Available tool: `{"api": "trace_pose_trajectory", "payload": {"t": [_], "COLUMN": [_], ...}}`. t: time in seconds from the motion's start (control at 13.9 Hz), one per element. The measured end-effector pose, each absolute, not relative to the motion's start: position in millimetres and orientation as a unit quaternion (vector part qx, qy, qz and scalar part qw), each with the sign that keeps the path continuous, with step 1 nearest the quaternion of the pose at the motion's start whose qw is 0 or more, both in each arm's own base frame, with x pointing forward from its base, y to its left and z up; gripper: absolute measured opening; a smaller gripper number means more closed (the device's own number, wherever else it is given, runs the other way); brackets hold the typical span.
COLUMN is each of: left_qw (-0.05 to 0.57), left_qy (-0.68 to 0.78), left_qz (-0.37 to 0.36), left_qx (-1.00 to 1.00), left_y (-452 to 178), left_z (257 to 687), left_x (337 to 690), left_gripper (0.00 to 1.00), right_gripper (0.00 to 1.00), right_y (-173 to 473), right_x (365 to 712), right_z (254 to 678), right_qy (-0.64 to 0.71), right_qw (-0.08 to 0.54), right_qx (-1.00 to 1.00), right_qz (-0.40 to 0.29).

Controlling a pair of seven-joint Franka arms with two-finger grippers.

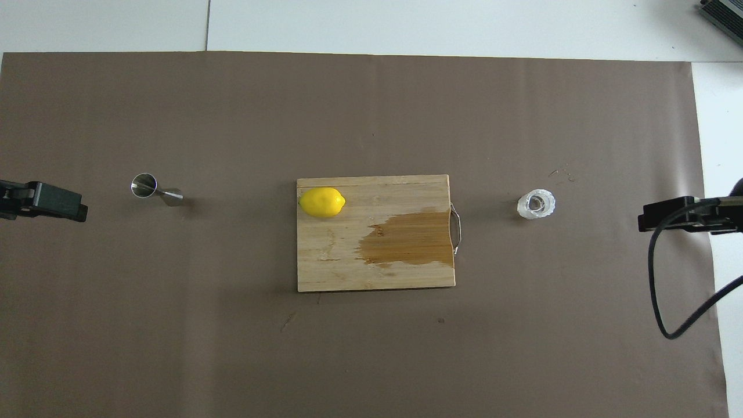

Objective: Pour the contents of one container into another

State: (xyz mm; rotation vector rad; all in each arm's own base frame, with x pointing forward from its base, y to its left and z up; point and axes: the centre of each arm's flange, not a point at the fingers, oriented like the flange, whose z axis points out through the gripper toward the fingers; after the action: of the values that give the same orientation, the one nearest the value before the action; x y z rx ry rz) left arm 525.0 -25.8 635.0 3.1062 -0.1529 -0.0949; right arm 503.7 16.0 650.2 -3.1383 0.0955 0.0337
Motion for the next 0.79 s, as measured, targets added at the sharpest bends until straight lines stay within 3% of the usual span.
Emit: {"api": "trace_pose_trajectory", "payload": {"t": [0.79], "left_qw": [0.015], "left_qy": [-0.048], "left_qz": [-0.051], "left_qx": [0.997], "left_y": [-25.2], "left_z": [626.4], "left_x": [516.6], "left_gripper": [1.00], "right_gripper": [1.00], "right_y": [16.0], "right_x": [503.7], "right_z": [650.2], "right_qy": [0.030], "right_qw": [0.001], "right_qx": [-0.999], "right_qz": [0.011]}}
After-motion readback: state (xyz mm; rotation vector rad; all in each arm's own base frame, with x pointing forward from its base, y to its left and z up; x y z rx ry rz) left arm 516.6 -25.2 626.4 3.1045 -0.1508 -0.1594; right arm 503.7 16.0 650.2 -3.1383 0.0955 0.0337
